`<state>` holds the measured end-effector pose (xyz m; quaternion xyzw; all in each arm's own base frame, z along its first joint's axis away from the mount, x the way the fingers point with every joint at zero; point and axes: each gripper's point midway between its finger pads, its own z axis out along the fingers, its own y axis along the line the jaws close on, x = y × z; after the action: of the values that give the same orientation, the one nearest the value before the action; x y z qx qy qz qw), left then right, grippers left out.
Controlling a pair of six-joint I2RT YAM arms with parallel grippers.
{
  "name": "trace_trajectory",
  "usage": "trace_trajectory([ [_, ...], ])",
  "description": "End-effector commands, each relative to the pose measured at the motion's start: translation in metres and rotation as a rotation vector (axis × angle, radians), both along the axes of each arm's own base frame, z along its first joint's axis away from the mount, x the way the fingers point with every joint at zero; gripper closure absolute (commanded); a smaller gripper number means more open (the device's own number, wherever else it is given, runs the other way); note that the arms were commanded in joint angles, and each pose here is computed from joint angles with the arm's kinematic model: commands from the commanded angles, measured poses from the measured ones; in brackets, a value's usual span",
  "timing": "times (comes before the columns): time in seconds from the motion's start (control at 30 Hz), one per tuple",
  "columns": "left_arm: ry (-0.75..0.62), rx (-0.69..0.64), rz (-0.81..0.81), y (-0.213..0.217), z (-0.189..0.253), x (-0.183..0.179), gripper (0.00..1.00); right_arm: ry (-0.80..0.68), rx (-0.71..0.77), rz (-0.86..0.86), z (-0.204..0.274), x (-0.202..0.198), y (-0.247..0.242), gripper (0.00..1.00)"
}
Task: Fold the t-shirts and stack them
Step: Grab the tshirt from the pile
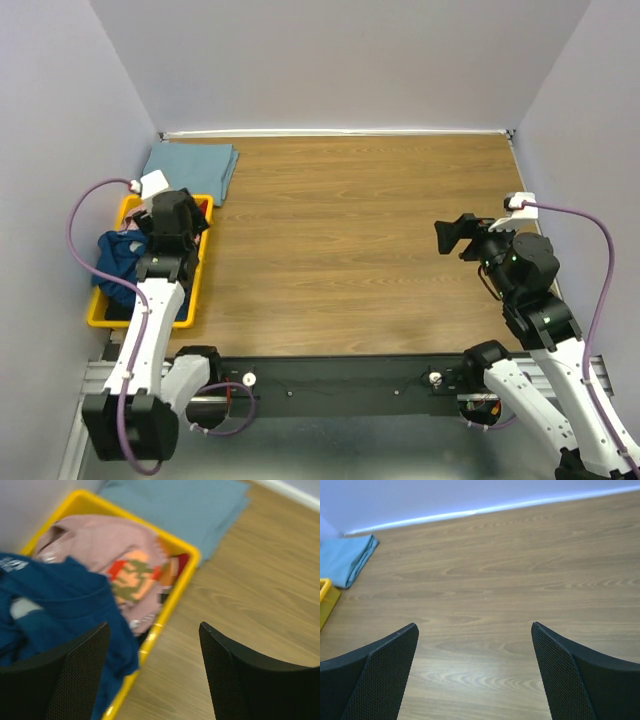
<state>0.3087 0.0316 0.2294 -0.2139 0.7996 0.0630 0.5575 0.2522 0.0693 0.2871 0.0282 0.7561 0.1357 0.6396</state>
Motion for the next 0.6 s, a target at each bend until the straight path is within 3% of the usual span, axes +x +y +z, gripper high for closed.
trace_trajectory([
  [0.0,0.023,-0.019,0.172,0.053,-0.014,0.002,0.20,0.075,0.016,0.092,-0.025,-0.004,0.018,0.00],
  [0.43,0.172,-0.051,0.382,0.098,-0.092,0.006,0.22,0.117,0.033,0.086,-0.041,-0.004,0.019,0.00],
  [0.57,0.216,-0.037,0.400,0.102,-0.103,0.008,0.50,0.119,0.031,0.094,-0.043,-0.006,0.020,0.00],
])
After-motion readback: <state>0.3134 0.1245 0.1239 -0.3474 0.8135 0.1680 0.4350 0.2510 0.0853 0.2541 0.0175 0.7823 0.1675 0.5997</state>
